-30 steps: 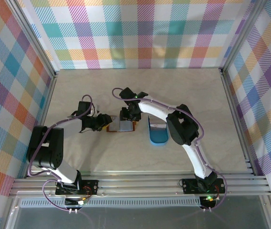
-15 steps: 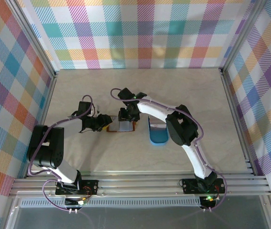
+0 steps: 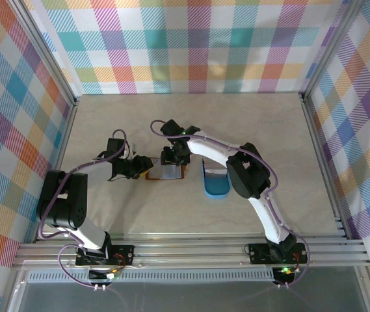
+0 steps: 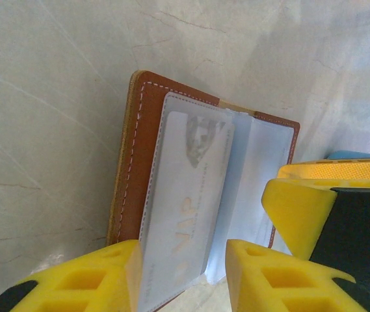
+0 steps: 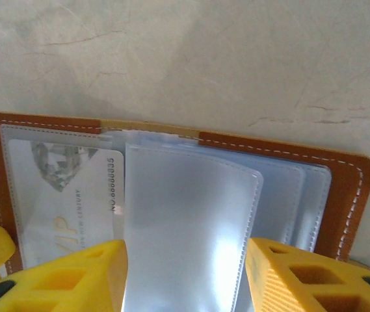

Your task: Put the credit cards into the card holder

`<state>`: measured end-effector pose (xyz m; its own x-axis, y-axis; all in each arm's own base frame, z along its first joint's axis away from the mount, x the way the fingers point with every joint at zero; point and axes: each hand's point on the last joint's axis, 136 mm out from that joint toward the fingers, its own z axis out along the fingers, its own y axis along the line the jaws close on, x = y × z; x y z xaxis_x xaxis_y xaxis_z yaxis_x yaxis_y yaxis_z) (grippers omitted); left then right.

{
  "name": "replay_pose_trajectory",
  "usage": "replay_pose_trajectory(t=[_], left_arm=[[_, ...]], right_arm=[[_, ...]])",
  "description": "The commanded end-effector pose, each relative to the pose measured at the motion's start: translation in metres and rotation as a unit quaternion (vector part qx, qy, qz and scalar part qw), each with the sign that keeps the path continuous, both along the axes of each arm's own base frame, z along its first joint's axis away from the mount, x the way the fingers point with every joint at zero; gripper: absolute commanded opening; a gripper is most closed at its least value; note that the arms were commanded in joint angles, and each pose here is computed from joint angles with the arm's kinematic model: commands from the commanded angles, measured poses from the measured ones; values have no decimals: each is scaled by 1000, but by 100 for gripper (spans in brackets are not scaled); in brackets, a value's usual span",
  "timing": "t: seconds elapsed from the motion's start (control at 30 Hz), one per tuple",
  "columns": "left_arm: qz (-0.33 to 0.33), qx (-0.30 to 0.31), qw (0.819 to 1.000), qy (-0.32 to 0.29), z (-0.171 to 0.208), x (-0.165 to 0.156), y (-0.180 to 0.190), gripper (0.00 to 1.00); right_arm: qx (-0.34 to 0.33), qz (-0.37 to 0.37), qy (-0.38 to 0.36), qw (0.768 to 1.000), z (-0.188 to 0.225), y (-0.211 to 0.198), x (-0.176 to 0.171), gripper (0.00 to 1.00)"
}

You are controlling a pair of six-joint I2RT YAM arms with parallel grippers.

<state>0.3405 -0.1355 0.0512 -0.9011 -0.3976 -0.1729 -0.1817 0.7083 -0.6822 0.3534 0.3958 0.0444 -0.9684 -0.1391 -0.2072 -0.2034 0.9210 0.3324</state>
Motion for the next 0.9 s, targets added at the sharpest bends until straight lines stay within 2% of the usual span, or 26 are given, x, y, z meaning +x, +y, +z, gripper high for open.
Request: replay_pose_trajectory(t=[0.0, 0.2, 0.87], left_arm=[[-3, 4, 1000, -13, 3, 4, 2, 39], [-4, 3, 1000, -12, 3, 7, 2, 39], [-4, 4, 1000, -12, 4, 9, 1, 38]], right_arm=[[9, -2, -9, 1000, 12, 5, -1, 51], [-42, -13, -49, 998, 22, -12, 4, 51], [-54, -3, -39, 998, 4, -5, 7, 56]])
